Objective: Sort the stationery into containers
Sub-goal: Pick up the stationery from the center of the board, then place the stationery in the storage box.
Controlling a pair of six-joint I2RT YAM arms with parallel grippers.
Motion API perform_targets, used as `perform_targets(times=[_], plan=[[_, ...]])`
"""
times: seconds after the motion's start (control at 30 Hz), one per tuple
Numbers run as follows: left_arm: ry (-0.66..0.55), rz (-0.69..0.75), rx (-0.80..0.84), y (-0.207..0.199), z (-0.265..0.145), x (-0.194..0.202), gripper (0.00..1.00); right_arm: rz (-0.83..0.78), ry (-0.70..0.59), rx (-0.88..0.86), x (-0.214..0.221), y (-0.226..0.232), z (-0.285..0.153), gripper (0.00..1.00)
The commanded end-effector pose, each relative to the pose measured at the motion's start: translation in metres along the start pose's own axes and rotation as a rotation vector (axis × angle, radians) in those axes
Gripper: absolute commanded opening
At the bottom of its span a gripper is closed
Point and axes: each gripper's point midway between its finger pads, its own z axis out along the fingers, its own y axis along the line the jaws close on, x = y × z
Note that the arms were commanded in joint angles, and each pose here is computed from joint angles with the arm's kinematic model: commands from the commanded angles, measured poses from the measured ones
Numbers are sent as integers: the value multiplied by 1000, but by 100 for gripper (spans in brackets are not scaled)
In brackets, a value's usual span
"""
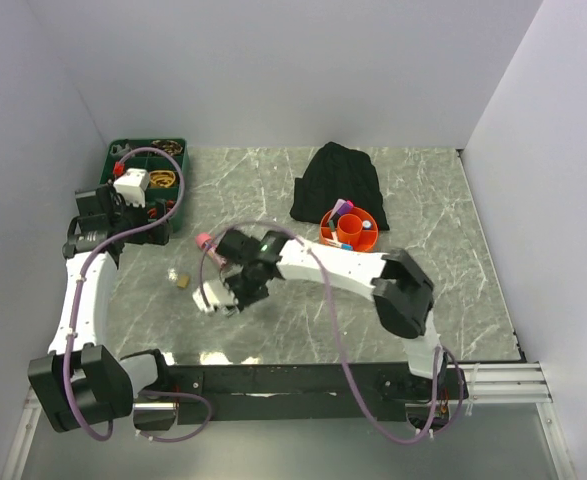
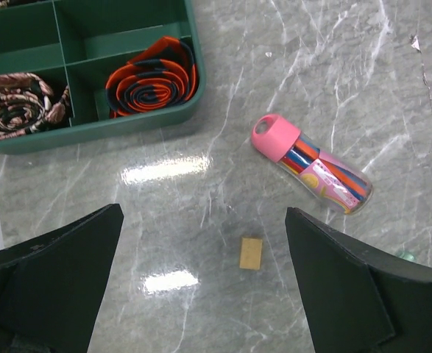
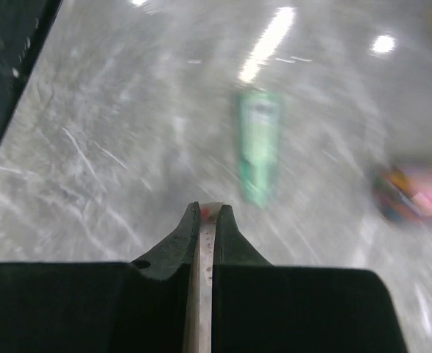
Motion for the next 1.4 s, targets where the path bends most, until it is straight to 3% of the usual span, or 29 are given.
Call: perform_targets(times=[0.0, 0.33, 0.53, 0.9, 1.1, 1.37], plan=[[-46, 38, 11, 0, 1, -22, 99, 203, -133, 139, -25, -18, -97, 0], [-93, -31, 37, -3, 9, -52, 99, 708, -114, 395, 101, -36, -183, 0], [-108, -5, 37, -9, 21, -80, 99, 851, -82, 496, 161, -9, -216, 0], [-92, 12, 64, -19, 47, -101, 99, 943, -40, 567, 209, 26, -219, 0], [-89, 29, 77, -24, 58, -109, 99, 953, -12, 615, 238, 23, -225, 0], [-70, 39, 75, -24, 64, -105, 100, 949, -24, 608, 245, 16, -220, 2]])
